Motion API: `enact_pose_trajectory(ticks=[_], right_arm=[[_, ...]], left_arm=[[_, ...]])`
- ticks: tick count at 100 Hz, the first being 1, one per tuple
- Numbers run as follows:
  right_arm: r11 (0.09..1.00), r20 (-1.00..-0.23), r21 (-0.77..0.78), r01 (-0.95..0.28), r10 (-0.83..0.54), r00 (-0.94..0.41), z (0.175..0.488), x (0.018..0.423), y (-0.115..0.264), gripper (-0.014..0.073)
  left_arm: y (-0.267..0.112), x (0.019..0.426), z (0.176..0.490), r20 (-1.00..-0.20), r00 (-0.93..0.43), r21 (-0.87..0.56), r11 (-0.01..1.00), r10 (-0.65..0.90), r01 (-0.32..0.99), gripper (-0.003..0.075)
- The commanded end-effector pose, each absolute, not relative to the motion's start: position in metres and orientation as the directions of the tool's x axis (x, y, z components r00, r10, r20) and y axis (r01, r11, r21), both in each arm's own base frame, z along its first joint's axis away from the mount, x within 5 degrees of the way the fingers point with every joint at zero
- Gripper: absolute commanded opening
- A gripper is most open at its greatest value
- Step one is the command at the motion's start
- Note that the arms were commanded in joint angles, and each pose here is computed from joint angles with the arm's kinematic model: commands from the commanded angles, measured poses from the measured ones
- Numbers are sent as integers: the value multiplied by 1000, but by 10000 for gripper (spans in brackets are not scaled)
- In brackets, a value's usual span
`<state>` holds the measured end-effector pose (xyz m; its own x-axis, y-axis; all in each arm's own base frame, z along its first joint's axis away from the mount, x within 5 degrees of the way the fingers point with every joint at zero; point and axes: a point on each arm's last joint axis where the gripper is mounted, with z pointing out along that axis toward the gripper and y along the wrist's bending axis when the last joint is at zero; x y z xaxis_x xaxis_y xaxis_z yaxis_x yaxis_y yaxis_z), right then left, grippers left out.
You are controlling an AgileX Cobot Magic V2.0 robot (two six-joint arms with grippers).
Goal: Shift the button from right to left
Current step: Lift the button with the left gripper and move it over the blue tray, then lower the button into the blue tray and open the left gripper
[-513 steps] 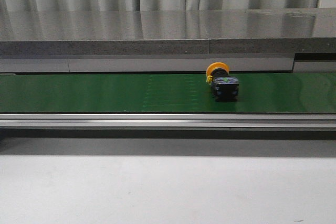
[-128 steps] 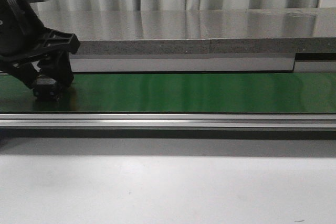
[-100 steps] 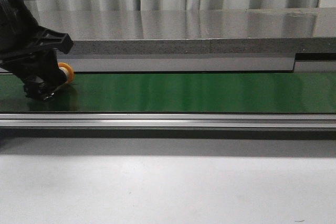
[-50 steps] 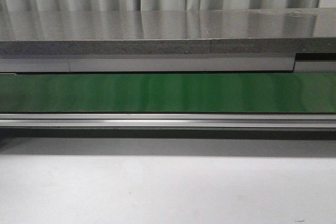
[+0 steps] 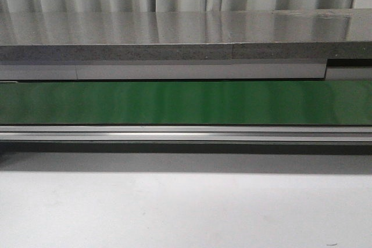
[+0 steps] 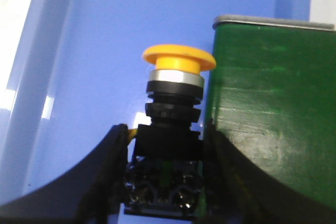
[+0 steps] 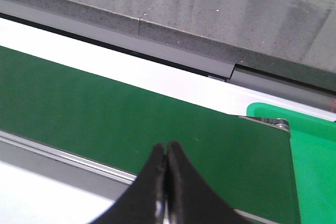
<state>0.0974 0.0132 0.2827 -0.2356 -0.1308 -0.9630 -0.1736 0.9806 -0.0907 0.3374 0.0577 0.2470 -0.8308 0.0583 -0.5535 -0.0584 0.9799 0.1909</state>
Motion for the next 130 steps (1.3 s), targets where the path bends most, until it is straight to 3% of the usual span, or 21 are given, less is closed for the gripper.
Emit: enact_pose_trajectory(ticks=[1,34,70,84,108,130], right_arm=[[986,-980,-90,-142,-113,-165,296,99,11,-68],[986,-980,-90,-142,-113,-165,296,99,11,-68],[986,-980,-90,-143,-113,-166,296,99,11,-68],[986,-980,-90,-143,-114,-166,296,99,11,-68],[986,-980,-90,-143,-114,-166,296,99,11,-68],[986,-980,-90,-143,-114,-166,296,99,11,-68]], left_arm=[[61,347,264,-640,-758,246,968,125,-47,25],[64,359,238,-590,-792,272,962,157,-11,25],[87,356,227,-573,-818,235,967,59,-95,37],[87,357,227,-582,-812,215,971,38,-108,110],[86,357,227,-587,-809,203,972,28,-114,302],[86,357,227,-586,-810,204,972,27,-114,377]])
